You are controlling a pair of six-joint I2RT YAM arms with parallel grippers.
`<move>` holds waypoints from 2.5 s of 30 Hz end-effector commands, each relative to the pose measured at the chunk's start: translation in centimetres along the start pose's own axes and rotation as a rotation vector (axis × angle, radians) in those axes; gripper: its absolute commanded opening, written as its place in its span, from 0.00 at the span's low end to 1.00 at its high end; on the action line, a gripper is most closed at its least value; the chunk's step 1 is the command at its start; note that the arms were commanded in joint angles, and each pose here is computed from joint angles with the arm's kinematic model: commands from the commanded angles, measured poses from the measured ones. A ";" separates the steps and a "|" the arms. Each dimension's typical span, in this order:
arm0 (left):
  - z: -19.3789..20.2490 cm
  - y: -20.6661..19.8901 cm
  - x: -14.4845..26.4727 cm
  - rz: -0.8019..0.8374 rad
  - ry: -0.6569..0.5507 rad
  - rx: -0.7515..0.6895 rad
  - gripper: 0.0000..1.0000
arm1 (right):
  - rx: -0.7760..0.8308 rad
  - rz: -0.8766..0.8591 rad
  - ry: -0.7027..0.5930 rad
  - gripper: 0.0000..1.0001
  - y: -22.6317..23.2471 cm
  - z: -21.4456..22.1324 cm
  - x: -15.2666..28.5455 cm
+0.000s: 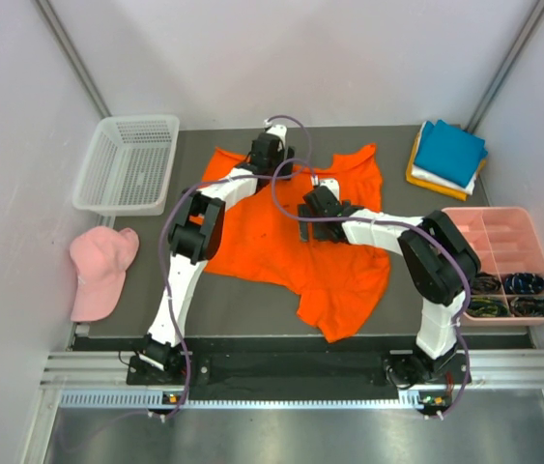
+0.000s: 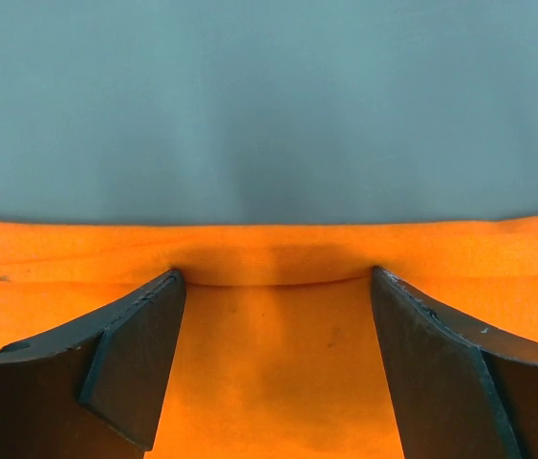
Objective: Fold and stack the t-shirts
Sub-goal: Flatten out the tshirt
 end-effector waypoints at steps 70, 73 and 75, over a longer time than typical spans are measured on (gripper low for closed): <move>1.7 -5.3 13.9 -0.069 0.001 0.043 0.97 | -0.055 0.059 -0.158 0.99 -4.9 -12.9 6.3; 3.3 -4.8 13.7 -0.109 0.061 0.017 0.98 | -0.086 0.088 -0.184 0.99 -6.9 -14.8 6.0; 4.4 -4.7 13.6 -0.111 0.092 0.003 0.98 | -0.104 0.096 -0.182 0.99 -7.8 -15.3 5.4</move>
Point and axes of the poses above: each gripper's point midway between its finger pads, its own x axis back along the fingers, its own y axis along the line the jaws close on, z = x × y, the point moved 8 cm from there along x, back along the fingers, and after that the axes turned 5 degrees about -x, right-handed, at the moved point
